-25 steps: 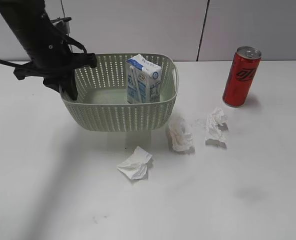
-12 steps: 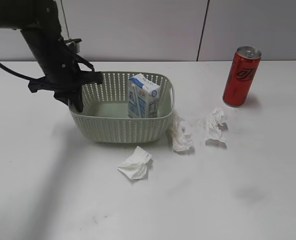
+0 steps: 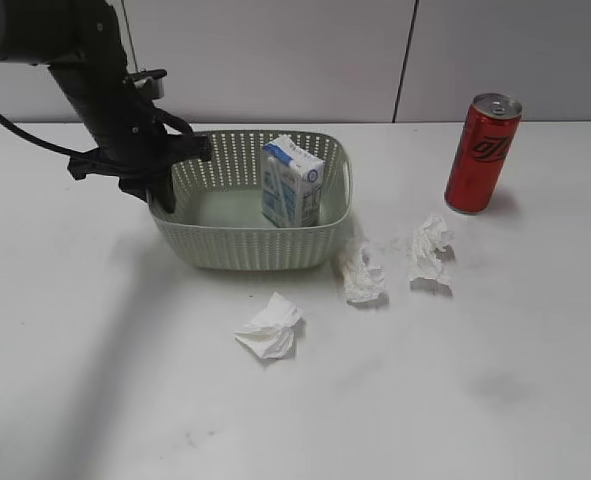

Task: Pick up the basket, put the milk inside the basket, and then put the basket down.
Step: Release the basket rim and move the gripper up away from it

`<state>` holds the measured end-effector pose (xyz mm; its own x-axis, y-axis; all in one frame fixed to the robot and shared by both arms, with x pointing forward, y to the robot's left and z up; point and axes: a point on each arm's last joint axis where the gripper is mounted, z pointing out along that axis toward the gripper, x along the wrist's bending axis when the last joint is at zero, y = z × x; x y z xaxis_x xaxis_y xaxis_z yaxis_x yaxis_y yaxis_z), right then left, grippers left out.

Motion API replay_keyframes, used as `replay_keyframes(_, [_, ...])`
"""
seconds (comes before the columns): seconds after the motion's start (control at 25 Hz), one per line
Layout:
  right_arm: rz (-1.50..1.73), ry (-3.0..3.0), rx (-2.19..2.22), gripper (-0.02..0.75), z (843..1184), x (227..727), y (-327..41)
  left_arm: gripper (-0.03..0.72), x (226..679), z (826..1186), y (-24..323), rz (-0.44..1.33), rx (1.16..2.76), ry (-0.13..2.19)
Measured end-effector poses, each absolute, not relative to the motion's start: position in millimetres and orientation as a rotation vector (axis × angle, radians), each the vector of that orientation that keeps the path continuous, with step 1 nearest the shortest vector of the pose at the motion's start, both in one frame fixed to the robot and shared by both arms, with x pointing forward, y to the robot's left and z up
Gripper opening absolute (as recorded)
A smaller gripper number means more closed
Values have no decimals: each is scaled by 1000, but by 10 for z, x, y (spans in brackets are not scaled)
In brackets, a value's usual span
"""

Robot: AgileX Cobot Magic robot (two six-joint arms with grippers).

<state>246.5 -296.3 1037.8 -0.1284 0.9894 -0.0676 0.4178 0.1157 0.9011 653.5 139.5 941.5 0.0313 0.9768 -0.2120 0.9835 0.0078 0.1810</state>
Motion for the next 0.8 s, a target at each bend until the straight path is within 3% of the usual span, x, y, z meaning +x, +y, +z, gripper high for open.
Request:
replay_keyframes(0.12, [979, 1655, 1394, 539, 10378, 2465, -2963, 17, 6539, 9416, 1390, -35, 2026, 2008])
replay_keyframes(0.2, [980, 1655, 1394, 539, 10379, 2466, -2963, 74, 6539, 9418, 1382, -47, 2015, 2010])
replay_keyframes(0.28, [980, 1655, 1394, 539, 10379, 2466, -2963, 169, 6549, 9432, 1363, -61, 1987, 2009])
replay_keyframes(0.52, [980, 1655, 1394, 539, 10379, 2466, -2963, 547, 6527, 9506, 1357, -89, 1965, 2012])
replay_keyframes(0.64, [980, 1655, 1394, 539, 10379, 2466, -2963, 605, 6504, 9721, 1426, -72, 1934, 1998])
replay_keyframes(0.8, [980, 1655, 1394, 539, 10379, 2466, -2963, 617, 6479, 10066, 1705, -36, 1867, 2016])
